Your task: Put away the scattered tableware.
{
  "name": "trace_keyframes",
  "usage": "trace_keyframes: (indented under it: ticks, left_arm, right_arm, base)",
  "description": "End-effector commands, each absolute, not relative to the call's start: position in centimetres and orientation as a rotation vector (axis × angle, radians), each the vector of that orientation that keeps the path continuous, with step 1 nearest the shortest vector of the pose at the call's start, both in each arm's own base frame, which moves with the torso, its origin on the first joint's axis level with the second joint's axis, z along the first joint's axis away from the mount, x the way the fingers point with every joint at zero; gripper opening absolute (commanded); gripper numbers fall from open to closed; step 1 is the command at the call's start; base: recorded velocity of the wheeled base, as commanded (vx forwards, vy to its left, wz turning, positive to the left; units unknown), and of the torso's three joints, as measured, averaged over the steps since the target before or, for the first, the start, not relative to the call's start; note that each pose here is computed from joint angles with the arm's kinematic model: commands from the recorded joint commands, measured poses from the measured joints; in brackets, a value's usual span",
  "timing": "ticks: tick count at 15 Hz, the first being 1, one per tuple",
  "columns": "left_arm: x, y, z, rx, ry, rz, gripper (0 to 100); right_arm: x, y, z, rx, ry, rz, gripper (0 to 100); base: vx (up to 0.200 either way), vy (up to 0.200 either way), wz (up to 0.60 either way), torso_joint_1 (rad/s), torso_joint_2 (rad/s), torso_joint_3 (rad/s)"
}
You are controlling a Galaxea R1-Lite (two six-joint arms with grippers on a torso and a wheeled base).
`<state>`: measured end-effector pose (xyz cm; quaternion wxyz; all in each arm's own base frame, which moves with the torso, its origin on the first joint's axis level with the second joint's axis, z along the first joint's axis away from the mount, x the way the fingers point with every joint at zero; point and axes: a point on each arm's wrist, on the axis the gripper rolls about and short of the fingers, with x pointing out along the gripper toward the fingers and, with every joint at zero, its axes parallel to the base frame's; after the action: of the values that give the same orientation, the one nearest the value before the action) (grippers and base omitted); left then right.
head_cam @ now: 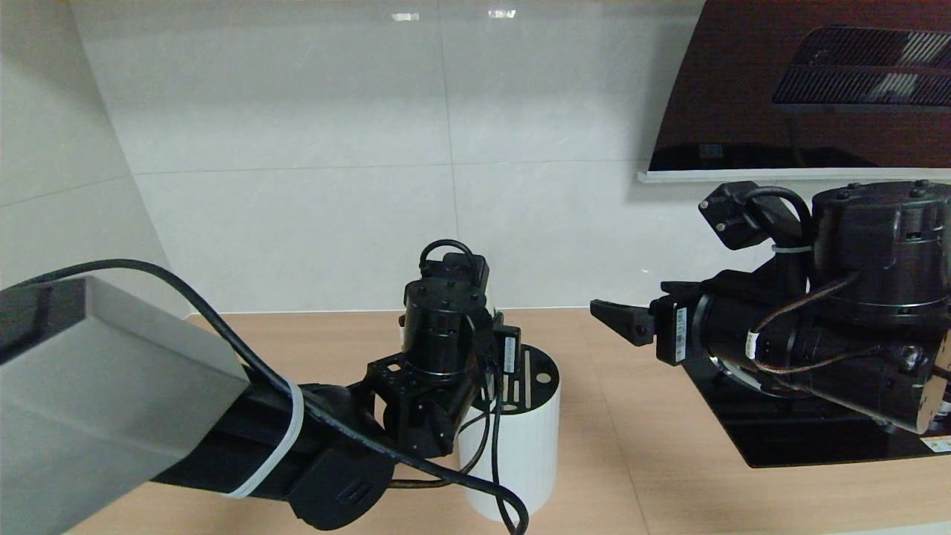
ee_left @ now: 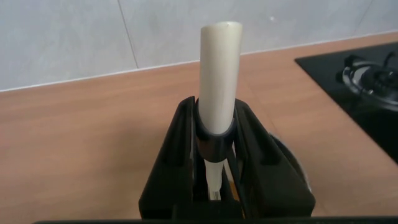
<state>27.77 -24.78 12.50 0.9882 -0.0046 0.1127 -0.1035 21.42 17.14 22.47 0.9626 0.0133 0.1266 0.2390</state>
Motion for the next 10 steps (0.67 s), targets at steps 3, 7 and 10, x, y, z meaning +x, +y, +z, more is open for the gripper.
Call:
trace_keyframes:
  ticks: [3, 7, 10]
  left_arm:
    - [28.09, -25.08, 11.2, 0.01, 0.254, -0.204, 0]
    - [28.07, -25.07, 11.18, 0.01, 0.254, -0.204, 100]
    - [28.08, -25.07, 11.27, 0.009, 0.251, -0.205, 100]
  right_arm:
    - [21.47, 17.19, 22.39, 0.026, 0.259, 0.484, 100]
    - [21.47, 17.19, 22.39, 0.026, 0.259, 0.484, 100]
    - [21.46, 17.18, 22.34, 0.025, 0.26, 0.484, 100]
  base:
    - [0.0, 0.0, 0.0, 0.0, 0.0, 0.0]
    - [0.0, 0.0, 0.0, 0.0, 0.0, 0.0]
    - [0.0, 0.0, 0.0, 0.0, 0.0, 0.0]
